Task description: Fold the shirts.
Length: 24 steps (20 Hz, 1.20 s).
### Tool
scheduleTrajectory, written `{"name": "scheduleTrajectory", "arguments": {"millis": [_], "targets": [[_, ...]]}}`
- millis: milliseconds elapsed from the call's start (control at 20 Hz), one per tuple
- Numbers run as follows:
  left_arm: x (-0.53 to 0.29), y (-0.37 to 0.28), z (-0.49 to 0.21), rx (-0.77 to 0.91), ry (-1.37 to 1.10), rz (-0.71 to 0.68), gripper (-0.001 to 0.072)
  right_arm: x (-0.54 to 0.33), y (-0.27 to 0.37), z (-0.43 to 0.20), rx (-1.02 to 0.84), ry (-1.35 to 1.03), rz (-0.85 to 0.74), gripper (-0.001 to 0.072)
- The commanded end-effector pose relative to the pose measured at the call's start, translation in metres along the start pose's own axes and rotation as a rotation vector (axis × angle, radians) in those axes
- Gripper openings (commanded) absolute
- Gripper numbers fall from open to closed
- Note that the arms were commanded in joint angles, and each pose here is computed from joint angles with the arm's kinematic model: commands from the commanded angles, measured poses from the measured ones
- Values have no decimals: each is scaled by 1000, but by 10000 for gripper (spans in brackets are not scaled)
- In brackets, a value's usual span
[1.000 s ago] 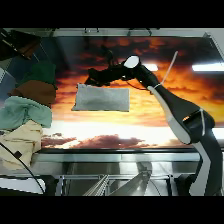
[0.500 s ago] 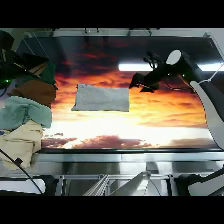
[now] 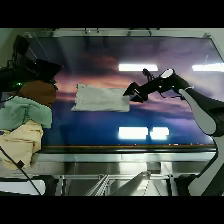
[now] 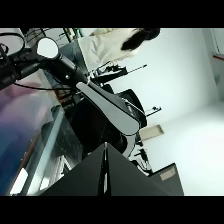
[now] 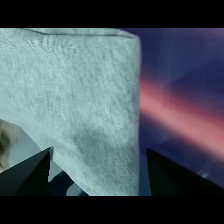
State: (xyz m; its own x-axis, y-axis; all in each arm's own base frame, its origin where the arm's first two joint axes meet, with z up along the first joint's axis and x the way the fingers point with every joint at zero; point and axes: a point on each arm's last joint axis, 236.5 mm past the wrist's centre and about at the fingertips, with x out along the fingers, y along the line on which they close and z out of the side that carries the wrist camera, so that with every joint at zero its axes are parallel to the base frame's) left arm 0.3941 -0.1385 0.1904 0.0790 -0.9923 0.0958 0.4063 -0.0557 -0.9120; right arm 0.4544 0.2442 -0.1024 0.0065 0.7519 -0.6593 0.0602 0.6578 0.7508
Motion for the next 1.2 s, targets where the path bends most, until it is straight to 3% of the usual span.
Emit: {"name": "scheduleTrajectory", "arguments": {"millis": [0,50,100,150,200,250,350,450,650,850,1150], "targets": [[13,-1,-6,10,31,-13,17,24,22,2,2,0,142,565],[16,-1,-7,10,35,-15,17,26,36,4,1,-7,200,563],[18,-1,-8,9,41,-17,17,23,52,7,-16,-23,272,434],[20,-2,-9,8,47,-20,17,18,67,10,-40,-39,337,193],[21,-2,-9,8,46,-20,17,10,82,15,-49,-59,402,58],[21,-1,-9,8,44,-18,18,0,94,20,-54,-80,457,21],[21,-2,-7,8,37,-23,17,-30,113,39,-88,-171,526,19],[21,-2,-7,5,37,-22,17,-79,102,67,-71,-286,492,17],[21,-2,-7,-10,39,-22,17,-226,-1,85,90,-502,271,17],[21,-2,-8,-10,39,-21,17,-352,-140,0,320,-712,20,16],[21,-2,-7,-10,38,-20,17,-434,-294,-198,781,-986,-87,20]]}}
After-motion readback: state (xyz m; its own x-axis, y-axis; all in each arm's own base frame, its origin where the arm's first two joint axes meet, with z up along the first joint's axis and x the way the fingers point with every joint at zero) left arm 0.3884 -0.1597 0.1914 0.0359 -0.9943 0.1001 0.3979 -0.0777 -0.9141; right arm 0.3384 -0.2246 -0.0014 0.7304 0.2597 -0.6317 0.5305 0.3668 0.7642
